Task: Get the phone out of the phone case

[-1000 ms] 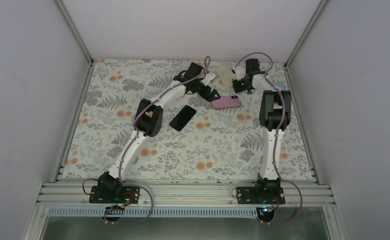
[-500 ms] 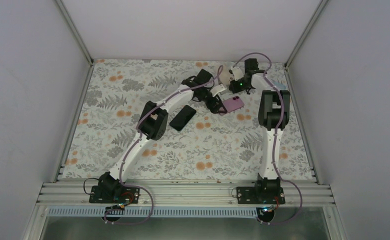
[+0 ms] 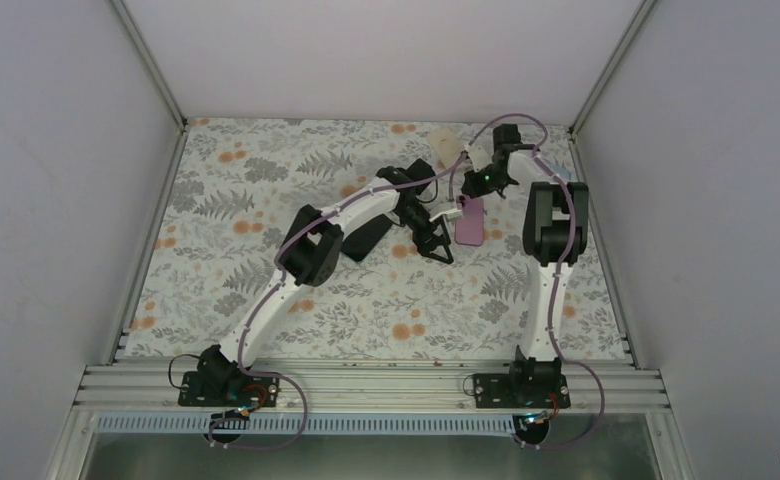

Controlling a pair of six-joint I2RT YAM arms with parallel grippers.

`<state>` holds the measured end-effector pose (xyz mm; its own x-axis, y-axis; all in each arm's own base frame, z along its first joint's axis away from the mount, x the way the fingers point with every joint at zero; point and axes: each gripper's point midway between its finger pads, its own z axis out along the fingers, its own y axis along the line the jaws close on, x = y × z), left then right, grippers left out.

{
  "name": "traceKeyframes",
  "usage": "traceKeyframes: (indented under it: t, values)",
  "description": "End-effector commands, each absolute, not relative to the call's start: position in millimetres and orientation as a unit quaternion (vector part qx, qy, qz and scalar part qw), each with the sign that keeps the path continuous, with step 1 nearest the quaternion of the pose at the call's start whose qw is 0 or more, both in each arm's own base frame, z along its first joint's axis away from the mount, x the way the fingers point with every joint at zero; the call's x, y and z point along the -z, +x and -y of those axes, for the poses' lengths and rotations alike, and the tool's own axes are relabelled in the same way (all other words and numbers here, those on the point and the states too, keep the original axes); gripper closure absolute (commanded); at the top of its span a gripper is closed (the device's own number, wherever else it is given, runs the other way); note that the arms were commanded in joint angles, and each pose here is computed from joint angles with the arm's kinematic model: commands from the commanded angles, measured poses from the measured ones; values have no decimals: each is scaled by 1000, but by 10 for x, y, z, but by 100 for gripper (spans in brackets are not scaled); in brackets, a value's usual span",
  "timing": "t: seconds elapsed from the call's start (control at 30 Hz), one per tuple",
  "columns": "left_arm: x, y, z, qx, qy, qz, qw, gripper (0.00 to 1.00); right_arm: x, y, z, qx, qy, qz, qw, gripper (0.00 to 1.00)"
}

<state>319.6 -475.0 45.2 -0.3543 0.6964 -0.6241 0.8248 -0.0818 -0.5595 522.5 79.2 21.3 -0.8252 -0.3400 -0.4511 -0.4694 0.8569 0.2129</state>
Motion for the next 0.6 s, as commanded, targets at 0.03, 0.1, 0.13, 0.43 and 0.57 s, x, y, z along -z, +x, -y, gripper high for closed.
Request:
traceKeyframes:
  t: [0.03, 0.1, 0.13, 0.43, 0.57]
  values:
    - [-351, 3224, 4352, 402, 546, -734, 21, 0, -727, 5199, -616, -163, -206, -932, 251, 96]
    - [-649, 3465, 4234, 364, 556, -744, 72, 0, -1062, 5193, -573, -161, -213, -921, 284, 92]
    - [-825, 3579, 4162, 347, 558, -747, 97, 0, -1217, 5168, -561, -159, -222, -915, 297, 85]
    - [-2221, 4159, 3083, 170, 511, -777, 326, 0, -2231, 4533, -319, -38, -249, -894, 371, 0]
    - [-2413, 4096, 2429, 152, 471, -792, 359, 0, -2134, 4254, -23, 37, -218, -912, 345, 0]
